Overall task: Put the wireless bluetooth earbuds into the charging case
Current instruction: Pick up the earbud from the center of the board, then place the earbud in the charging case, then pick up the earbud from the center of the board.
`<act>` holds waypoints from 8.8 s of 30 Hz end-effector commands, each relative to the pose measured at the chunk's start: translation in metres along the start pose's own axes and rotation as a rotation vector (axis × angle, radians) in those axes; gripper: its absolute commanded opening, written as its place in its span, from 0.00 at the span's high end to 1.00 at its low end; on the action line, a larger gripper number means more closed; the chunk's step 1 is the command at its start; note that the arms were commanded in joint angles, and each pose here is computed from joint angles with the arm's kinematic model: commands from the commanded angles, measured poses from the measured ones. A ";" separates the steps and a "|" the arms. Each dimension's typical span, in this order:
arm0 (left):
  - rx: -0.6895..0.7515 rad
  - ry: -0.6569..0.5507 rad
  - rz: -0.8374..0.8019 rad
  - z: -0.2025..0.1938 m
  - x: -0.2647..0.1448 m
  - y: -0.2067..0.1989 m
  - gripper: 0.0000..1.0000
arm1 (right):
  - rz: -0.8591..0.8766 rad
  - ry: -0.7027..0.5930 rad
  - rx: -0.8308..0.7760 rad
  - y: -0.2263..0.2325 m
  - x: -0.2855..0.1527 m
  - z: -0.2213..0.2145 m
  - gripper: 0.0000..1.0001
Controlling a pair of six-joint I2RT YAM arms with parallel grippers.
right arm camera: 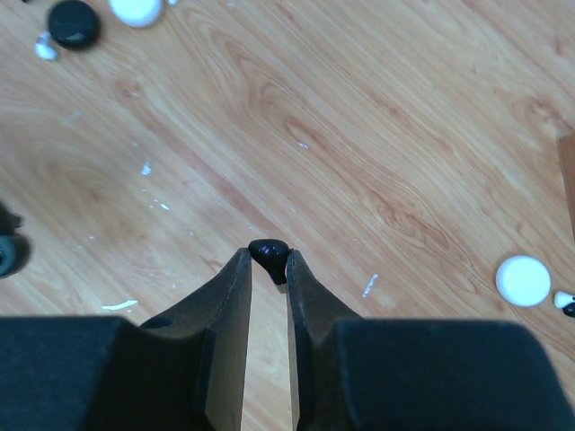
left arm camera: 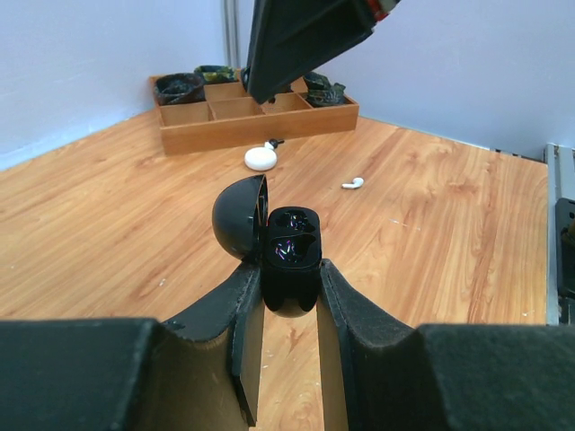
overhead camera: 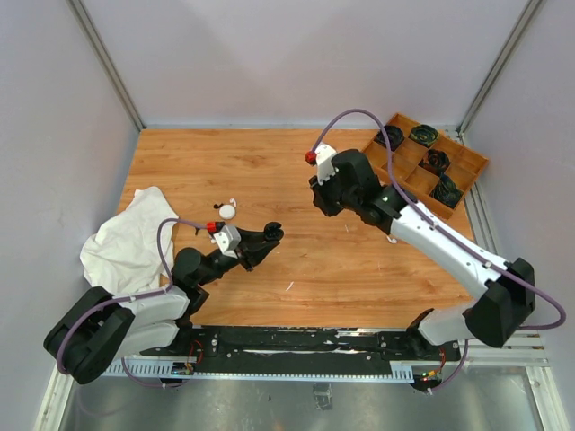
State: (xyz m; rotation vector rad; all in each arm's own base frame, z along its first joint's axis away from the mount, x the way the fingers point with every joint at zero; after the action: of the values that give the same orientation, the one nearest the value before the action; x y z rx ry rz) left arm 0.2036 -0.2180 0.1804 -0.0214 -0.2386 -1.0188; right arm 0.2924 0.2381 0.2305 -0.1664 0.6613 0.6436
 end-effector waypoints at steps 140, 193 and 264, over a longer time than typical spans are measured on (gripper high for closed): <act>0.072 -0.132 -0.005 0.029 -0.007 -0.003 1.00 | -0.441 -0.056 0.478 -0.225 0.029 -0.071 0.44; 0.064 -0.125 -0.039 0.028 -0.004 -0.006 1.00 | -0.188 0.322 0.421 -0.281 0.075 -0.150 0.41; 0.068 -0.123 -0.051 0.030 -0.004 -0.008 1.00 | -0.168 0.584 0.072 -0.278 0.073 -0.167 0.80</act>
State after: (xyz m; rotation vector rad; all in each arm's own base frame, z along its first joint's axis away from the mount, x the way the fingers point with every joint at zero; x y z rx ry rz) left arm 0.1876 -0.2140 0.1919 -0.0190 -0.3255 -1.0602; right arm 0.4473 -0.0072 0.0521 -0.4549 1.0947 0.3904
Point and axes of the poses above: each gripper's point midway between its finger pads, its own x axis out along the fingers, its own y axis along the line the jaws close on, z = x × y, the point moved 3 cm from there along -x, back along the fingers, and after that the axes turned 7 degrees about x, right-handed, at the moved point
